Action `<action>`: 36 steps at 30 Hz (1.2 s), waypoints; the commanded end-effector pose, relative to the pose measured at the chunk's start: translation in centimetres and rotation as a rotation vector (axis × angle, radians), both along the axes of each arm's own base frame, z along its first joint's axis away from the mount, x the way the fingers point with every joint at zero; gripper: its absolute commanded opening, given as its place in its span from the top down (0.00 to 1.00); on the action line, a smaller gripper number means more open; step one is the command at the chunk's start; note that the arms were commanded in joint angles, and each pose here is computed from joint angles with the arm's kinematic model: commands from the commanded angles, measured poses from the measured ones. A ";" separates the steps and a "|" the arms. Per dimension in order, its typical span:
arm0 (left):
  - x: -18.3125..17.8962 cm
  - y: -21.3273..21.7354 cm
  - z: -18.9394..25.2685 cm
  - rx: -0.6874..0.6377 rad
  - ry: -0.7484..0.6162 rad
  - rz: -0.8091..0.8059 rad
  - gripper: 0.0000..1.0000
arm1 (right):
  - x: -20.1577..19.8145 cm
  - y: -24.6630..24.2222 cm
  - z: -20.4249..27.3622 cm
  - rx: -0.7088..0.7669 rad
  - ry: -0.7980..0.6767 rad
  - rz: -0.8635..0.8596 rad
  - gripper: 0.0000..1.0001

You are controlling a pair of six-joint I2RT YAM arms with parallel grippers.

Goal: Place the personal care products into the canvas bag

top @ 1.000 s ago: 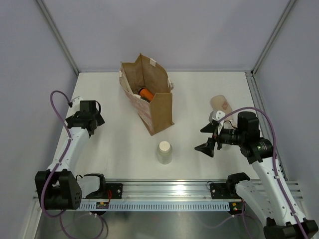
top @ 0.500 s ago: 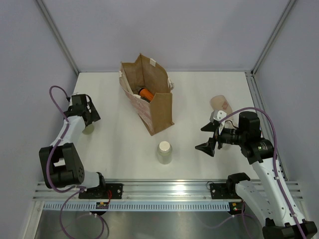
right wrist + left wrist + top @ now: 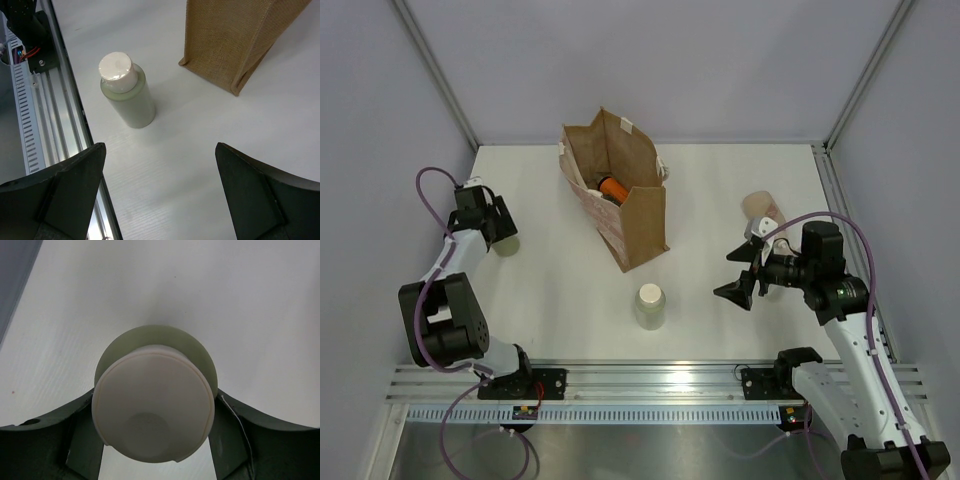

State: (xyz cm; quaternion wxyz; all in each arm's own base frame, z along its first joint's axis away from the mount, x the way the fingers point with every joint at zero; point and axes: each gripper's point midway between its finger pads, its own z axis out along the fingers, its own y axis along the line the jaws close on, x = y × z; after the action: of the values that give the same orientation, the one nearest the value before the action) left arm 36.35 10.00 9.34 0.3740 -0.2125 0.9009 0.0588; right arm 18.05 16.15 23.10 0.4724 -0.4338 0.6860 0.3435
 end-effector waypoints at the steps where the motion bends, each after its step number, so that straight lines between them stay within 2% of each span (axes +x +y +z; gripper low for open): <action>1: 4.4 -1.4 4.4 -0.020 -0.206 -0.159 0.87 | 0.0 0.0 0.9 0.019 -0.027 0.019 0.01; 8: 5.1 -6.1 7.3 -0.181 -0.363 -0.345 0.98 | 0.3 -0.2 0.9 0.022 -0.024 0.006 0.01; 18: 4.5 -10.4 10.0 -0.372 -0.466 -0.463 0.99 | 0.4 -0.4 0.9 0.026 -0.014 -0.001 0.01; 21: 3.7 -11.0 11.4 -0.408 -0.504 -0.451 1.00 | 0.4 -0.4 0.9 0.027 -0.013 -0.003 0.00; 26: 1.8 -10.3 14.3 -0.427 -0.548 -0.317 1.00 | 0.5 -0.4 0.9 0.028 -0.013 -0.005 0.00; 31: -0.9 -9.7 20.6 -0.425 -0.676 -0.208 1.00 | 0.4 -0.4 0.9 0.031 -0.010 -0.004 0.00; 36: -2.6 -11.1 27.1 -0.475 -0.806 -0.226 1.00 | 0.4 -0.5 0.9 0.034 -0.007 -0.005 0.00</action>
State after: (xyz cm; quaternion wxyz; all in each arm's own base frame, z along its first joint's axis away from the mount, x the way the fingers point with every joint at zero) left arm 33.80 -0.34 26.25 0.5421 -0.2179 0.7763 -0.2365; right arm 18.59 15.50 23.04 0.4736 -0.4175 0.6940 0.3460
